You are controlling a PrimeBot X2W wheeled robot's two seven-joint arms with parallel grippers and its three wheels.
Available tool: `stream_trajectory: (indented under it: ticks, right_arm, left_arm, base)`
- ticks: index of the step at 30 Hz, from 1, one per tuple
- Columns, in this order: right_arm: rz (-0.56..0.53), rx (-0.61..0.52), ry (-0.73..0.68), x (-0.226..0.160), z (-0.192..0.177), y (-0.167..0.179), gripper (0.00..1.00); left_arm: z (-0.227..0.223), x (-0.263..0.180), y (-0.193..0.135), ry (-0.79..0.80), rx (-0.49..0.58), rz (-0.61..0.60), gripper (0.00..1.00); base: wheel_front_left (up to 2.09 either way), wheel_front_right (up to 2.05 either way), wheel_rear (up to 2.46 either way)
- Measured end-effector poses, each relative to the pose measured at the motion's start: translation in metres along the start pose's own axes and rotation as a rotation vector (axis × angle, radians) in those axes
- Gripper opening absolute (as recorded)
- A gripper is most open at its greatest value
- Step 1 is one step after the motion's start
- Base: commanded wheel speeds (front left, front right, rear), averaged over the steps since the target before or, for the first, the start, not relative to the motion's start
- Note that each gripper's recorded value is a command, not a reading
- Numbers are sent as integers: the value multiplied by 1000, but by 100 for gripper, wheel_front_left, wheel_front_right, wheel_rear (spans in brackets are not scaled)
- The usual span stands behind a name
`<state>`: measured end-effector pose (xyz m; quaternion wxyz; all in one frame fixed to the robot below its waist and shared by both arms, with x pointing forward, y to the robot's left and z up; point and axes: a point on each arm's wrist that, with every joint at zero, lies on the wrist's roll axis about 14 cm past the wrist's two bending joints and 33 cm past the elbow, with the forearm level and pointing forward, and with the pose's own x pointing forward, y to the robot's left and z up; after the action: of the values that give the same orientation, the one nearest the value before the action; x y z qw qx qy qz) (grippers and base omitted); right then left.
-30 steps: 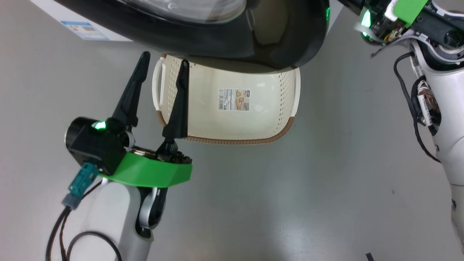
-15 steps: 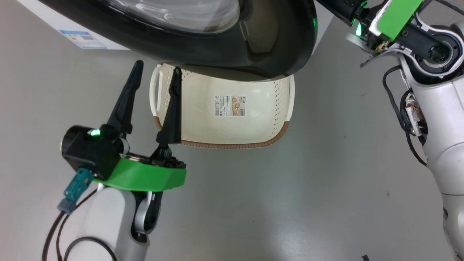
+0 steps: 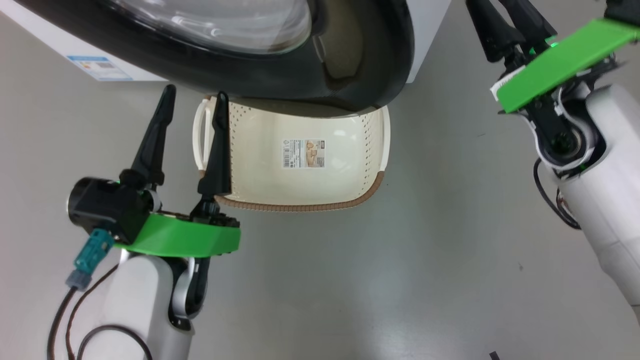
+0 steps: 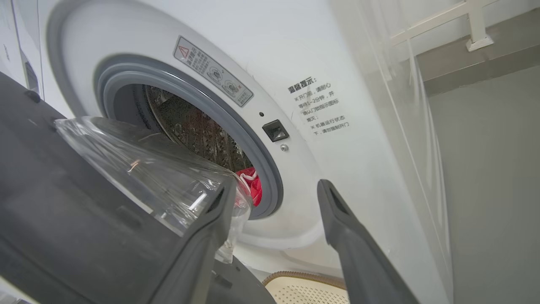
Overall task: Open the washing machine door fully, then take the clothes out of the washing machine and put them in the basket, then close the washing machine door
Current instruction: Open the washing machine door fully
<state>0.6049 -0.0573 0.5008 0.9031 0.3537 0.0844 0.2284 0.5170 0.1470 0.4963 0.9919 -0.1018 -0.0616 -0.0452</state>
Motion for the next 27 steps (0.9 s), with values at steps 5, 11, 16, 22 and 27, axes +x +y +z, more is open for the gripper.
stream_trajectory:
  ticks: [5, 11, 16, 22, 27]
  right_arm:
    - [-55, -145, -94, -19, 7, -18, 100]
    - [-96, -290, -122, -38, 17, -28, 100]
    - [-112, -416, -121, -56, 9, -28, 100]
    - [-123, -514, -148, -76, 5, -20, 100]
    - [-135, -555, -169, -91, 3, -13, 100]
  left_arm:
    - [0, -4, 2, 8, 11, 2, 100]
    - [1, -8, -1, 10, 16, -9, 100]
    - [6, -9, -3, -1, 22, -15, 100]
    - [10, -15, -1, -3, 22, -6, 100]
    - [12, -21, 2, -3, 21, 4, 100]
  base:
    - [0, 0, 0]
    - [0, 0, 0]
    - [0, 0, 0]
    - [0, 0, 0]
    - [0, 0, 0]
